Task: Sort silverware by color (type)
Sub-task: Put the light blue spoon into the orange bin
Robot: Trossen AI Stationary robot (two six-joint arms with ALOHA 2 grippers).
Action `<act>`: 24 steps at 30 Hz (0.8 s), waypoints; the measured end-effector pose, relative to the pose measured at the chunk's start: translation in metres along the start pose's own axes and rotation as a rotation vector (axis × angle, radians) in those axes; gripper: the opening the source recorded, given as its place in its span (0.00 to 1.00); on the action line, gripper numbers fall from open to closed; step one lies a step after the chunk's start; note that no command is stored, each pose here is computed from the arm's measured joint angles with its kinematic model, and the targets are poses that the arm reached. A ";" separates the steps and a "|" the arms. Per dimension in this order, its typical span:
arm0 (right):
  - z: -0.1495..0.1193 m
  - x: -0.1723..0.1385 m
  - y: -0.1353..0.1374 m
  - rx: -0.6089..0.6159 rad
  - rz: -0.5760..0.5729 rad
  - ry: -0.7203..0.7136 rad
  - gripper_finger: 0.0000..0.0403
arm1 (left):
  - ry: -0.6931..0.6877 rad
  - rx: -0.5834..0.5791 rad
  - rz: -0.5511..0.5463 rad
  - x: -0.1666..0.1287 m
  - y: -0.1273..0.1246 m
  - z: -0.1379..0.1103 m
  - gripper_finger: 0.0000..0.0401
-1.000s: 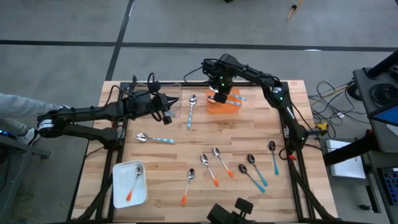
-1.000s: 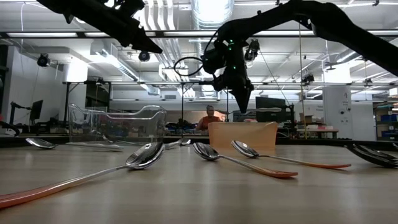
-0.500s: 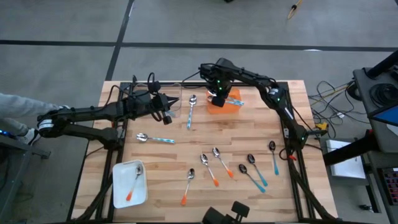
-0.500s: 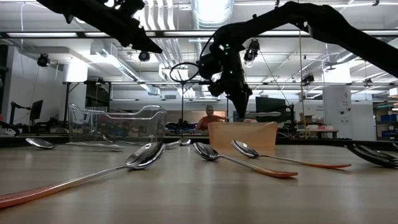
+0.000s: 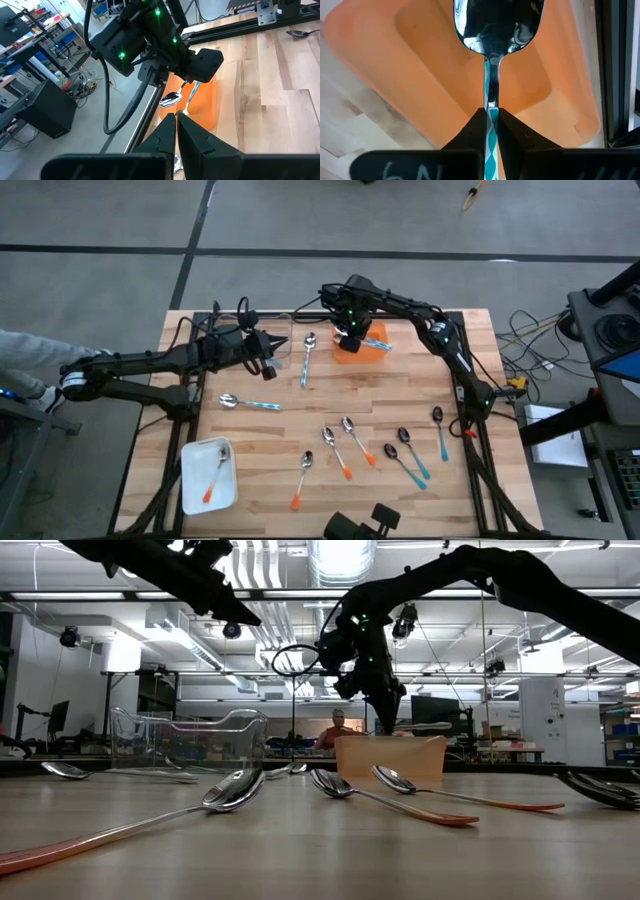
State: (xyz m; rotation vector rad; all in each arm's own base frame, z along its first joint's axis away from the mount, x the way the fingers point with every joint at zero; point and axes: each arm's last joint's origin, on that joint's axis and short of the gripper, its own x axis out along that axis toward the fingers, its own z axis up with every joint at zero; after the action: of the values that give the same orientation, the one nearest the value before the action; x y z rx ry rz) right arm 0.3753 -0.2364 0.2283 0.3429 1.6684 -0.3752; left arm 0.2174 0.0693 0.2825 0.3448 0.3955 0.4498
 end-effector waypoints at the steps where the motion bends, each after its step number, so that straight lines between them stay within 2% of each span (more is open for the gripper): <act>1: 0.000 0.000 0.000 0.000 0.000 0.000 0.04 | 0.000 0.000 0.000 0.000 0.000 0.000 0.00; 24: 0.002 0.006 -0.001 0.008 -0.019 -0.003 0.04 | 0.000 0.000 0.000 0.000 0.000 0.000 0.00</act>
State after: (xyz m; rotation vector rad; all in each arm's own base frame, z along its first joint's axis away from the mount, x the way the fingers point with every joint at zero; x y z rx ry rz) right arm 0.3760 -0.2377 0.2221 0.3323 1.6682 -0.3966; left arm 0.2174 0.0693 0.2825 0.3444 0.3957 0.4498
